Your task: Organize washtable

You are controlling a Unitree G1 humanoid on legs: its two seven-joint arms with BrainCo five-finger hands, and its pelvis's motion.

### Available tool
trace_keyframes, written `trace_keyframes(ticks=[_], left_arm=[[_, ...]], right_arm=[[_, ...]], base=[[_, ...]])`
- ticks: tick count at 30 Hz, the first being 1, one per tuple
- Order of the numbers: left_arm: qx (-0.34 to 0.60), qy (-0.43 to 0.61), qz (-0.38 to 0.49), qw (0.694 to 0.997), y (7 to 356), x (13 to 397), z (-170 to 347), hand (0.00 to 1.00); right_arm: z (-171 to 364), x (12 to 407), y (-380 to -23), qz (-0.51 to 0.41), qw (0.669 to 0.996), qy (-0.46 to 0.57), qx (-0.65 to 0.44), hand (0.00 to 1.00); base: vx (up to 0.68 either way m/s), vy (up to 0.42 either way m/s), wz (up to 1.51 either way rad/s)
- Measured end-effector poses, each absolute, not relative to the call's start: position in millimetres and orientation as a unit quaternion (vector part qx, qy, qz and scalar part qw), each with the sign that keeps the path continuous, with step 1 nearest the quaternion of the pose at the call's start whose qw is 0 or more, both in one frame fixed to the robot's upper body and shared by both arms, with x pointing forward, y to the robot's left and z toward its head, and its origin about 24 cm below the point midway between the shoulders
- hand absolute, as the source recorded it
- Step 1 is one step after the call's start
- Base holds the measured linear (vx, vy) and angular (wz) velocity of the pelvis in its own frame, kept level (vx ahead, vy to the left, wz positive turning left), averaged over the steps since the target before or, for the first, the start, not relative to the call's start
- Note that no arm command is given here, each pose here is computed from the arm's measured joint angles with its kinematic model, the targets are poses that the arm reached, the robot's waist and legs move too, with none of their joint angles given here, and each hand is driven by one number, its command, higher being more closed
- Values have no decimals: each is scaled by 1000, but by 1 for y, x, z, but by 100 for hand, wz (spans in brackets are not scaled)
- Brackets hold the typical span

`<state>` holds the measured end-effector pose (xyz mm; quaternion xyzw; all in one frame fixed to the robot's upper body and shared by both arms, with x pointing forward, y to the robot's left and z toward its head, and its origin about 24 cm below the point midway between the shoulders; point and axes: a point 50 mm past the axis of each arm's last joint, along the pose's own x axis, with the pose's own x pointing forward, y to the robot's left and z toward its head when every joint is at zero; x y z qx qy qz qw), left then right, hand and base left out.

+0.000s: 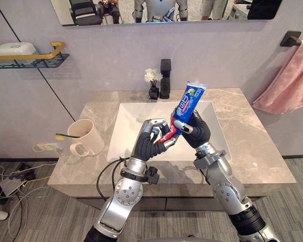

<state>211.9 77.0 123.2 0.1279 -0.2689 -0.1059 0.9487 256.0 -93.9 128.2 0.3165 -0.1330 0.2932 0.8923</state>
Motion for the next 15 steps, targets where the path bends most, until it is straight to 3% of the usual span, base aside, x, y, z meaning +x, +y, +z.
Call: trace_keyframes(ticks=[15], left_arm=[[139, -250, -48, 957, 103, 208, 118, 0]], right_arm=[[136, 262, -108, 255, 895, -163, 328, 100]], base=[[0, 0, 0]])
